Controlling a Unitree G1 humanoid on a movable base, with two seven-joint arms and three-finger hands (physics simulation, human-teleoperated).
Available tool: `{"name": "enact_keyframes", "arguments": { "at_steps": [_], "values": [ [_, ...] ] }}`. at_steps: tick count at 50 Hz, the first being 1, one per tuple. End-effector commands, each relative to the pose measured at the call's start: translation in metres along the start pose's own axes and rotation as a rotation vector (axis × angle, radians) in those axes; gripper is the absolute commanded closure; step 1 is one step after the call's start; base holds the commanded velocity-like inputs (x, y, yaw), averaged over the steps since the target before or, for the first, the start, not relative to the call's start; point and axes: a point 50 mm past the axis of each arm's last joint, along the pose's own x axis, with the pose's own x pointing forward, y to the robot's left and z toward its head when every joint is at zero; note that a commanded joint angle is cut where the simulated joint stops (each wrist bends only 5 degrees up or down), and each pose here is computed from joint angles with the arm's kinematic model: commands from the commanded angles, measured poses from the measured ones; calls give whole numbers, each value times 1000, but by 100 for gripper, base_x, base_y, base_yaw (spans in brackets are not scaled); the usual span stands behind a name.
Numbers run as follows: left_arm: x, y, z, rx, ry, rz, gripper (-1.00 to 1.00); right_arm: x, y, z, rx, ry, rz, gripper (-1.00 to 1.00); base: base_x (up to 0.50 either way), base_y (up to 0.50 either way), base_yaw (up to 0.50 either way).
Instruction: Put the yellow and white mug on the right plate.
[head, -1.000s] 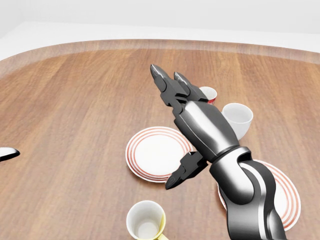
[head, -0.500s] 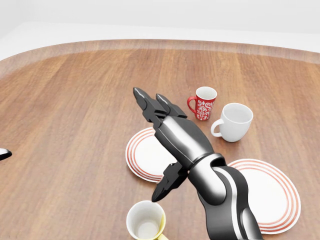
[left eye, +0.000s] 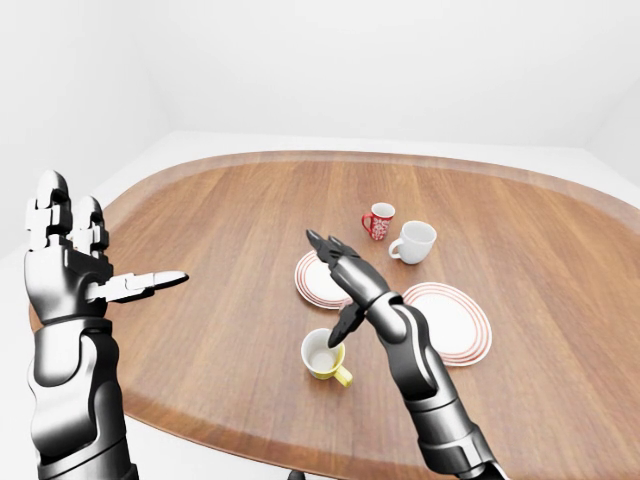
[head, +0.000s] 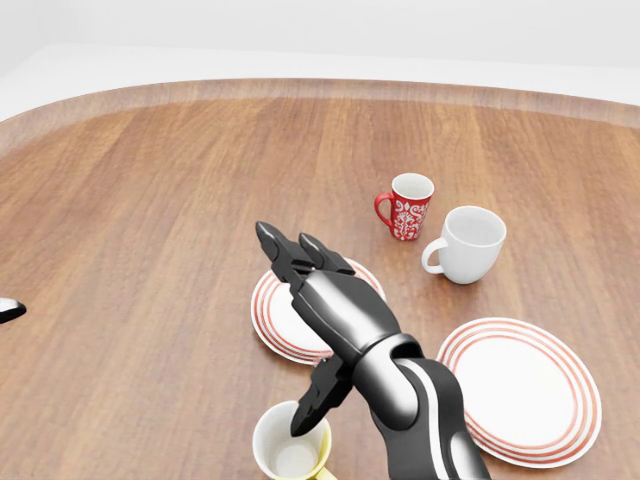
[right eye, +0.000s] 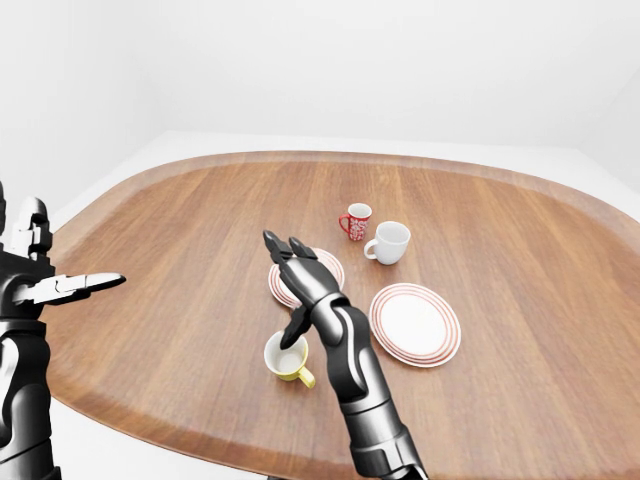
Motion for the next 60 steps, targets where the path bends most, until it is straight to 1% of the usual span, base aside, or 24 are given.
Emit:
{"name": "enact_keyframes", "arguments": {
  "at_steps": [1,11,21,45,60],
  "values": [
    [0,0,0,1,-2,-2,-100,3,17,-10,26,45,45,-100,0,0,0],
    [0,0,0,1,0,-2,-100,2,24,-14,15,58,66,-100,0,0,0],
    [-1,0,0,2,-1,-3,-100,4,34,-24,4,76,83,-100,0,0,0],
    [-1,-1,0,2,1,-6,-100,4,50,-31,-3,96,111,-100,0,0,0],
    [-1,-1,-1,3,3,-8,-100,10,58,-41,9,113,134,-100,0,0,0]
  ]
}}
